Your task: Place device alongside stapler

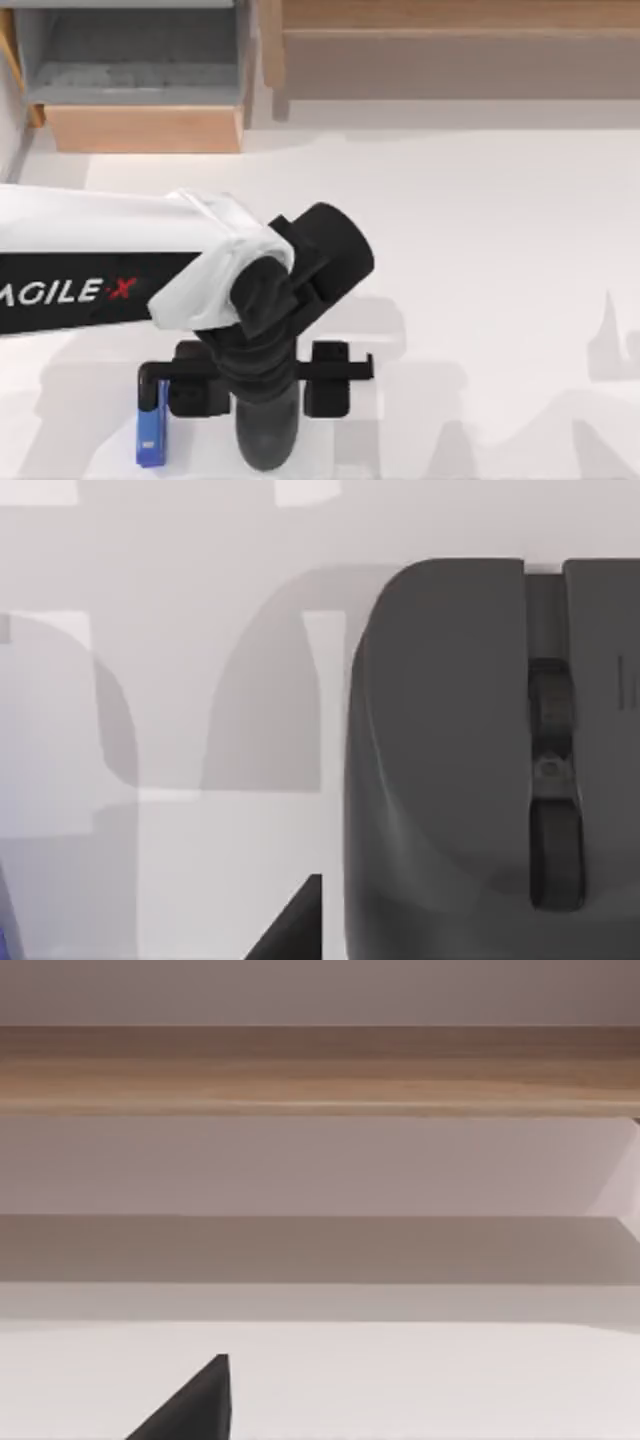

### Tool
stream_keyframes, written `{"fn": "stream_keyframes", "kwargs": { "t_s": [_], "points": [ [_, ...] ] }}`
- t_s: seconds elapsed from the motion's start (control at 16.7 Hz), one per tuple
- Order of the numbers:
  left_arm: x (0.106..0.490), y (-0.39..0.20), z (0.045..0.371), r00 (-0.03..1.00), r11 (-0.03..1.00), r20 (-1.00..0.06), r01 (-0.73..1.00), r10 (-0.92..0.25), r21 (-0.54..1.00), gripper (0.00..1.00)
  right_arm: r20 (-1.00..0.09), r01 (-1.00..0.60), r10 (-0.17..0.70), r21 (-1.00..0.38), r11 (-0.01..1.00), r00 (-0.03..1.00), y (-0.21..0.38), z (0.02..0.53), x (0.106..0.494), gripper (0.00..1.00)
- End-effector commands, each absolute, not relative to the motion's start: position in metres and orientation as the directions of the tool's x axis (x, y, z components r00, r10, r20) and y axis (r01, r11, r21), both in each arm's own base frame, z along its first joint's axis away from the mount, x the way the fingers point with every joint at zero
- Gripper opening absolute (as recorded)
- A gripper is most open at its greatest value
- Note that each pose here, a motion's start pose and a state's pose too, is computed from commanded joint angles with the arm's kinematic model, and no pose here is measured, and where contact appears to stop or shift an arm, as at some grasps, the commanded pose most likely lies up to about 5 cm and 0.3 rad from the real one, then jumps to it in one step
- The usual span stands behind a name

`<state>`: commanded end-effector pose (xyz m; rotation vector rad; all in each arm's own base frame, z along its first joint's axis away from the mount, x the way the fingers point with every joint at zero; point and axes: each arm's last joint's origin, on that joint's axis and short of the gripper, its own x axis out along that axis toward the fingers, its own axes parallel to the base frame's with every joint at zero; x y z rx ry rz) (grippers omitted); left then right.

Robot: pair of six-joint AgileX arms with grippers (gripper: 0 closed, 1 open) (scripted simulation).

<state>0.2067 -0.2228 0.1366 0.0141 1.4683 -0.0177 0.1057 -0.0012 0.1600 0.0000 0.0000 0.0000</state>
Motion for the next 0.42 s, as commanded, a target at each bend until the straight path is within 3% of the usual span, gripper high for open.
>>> {"fn": "stream_keyframes", "kwargs": {
  "t_s": [0.12, 0.42],
  "points": [
    [0.2067, -0.2228, 0.1366, 0.102, 1.000, -0.995, 0.021, -0.003, -0.001, 1.00, 0.000, 0.000, 0.000, 0.000, 1.000, 1.000, -0.0012, 0.1600, 0.1057, 1.00],
    [0.2067, -0.2228, 0.1366, 0.102, 1.000, -0.995, 0.021, -0.003, -0.001, 1.00, 0.000, 0.000, 0.000, 0.000, 1.000, 1.000, -0.0012, 0.1600, 0.1057, 1.00]
  ]
}}
